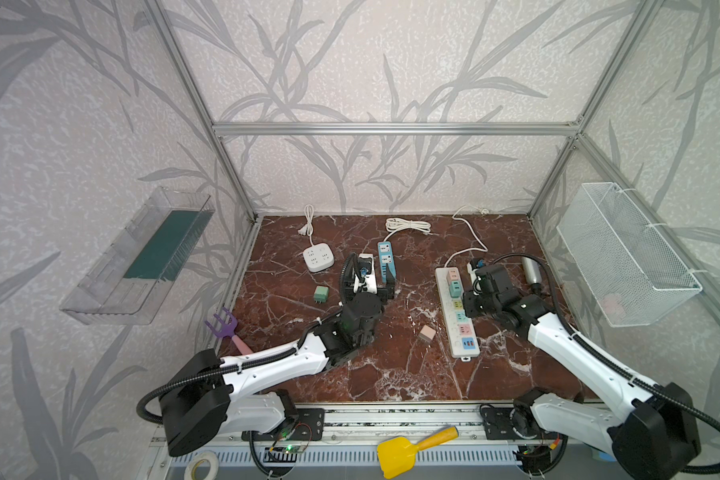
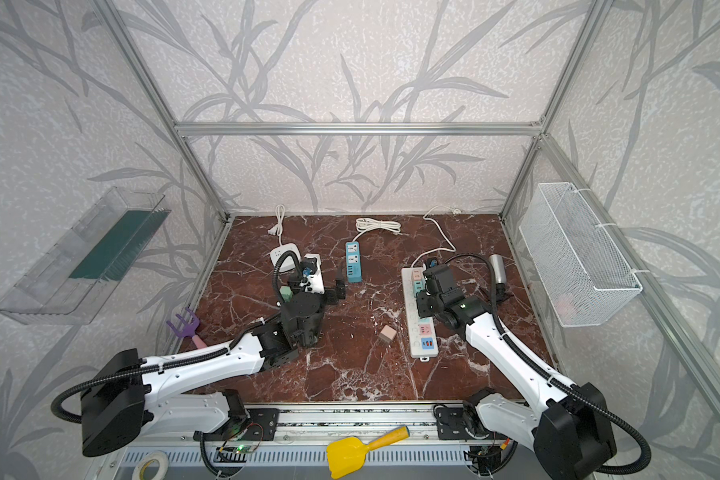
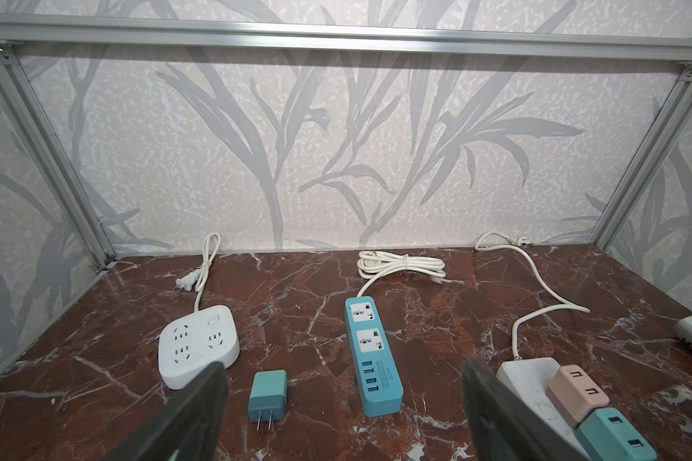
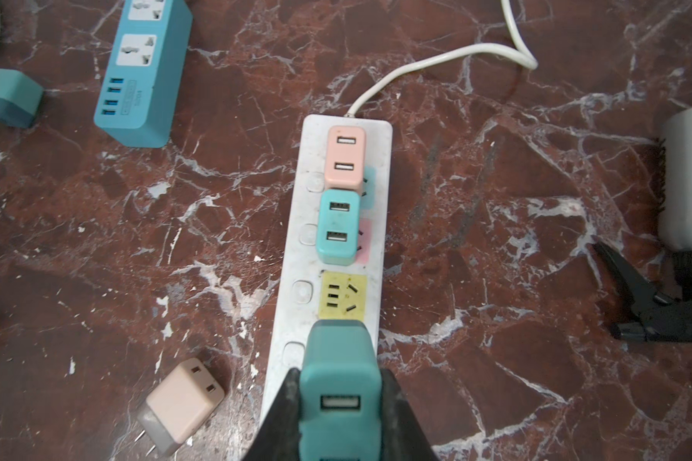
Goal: Insert the plug
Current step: 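Open and withdraw the left gripper while the right gripper carries the adapter over the strip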
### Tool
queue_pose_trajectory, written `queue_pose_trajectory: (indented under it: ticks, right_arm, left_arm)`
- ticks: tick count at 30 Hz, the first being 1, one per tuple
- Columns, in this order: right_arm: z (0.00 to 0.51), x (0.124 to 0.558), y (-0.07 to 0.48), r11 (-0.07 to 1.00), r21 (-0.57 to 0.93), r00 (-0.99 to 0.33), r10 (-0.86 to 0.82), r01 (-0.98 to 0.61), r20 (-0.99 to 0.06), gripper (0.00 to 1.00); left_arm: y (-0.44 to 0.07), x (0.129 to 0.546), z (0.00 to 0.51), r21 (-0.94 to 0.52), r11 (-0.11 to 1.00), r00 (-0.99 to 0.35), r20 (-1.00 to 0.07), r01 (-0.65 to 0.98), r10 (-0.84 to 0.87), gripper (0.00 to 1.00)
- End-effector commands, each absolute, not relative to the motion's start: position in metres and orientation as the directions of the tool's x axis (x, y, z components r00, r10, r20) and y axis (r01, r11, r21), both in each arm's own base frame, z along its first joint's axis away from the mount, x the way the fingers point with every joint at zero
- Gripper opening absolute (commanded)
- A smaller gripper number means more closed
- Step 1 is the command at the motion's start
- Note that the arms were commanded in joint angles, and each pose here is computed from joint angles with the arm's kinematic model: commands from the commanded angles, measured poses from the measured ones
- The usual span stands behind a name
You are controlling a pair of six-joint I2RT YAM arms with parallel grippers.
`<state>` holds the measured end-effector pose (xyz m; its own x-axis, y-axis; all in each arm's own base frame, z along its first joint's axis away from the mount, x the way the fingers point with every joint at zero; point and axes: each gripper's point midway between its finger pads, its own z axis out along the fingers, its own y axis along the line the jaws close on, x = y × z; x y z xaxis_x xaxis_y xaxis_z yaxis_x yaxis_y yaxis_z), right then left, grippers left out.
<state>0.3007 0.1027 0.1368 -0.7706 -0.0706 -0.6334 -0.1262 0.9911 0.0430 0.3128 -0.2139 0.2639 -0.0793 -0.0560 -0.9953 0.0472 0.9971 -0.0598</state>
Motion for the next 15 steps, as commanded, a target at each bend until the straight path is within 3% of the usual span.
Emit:
queue_pose_trajectory:
  ticks: [1,15]
  right_arm:
    - [0.135,0.312,0.106,0.988,0.102,-0.777,-0.025,-0.114,-0.629,0.0]
    - [0.113,0.328,0.116,0.986,0.116,-0.812,-0.032,-0.123,-0.583,0.0]
  left_arm:
    - [-0.211,0.313,0.273,-0.121,0.992,-0.083,-0.99,0.035,-0.118,0.91]
    - [-0.213,0.314,0.271,-0.106,0.993,-0.091,-0.991,0.046,-0.101,0.9]
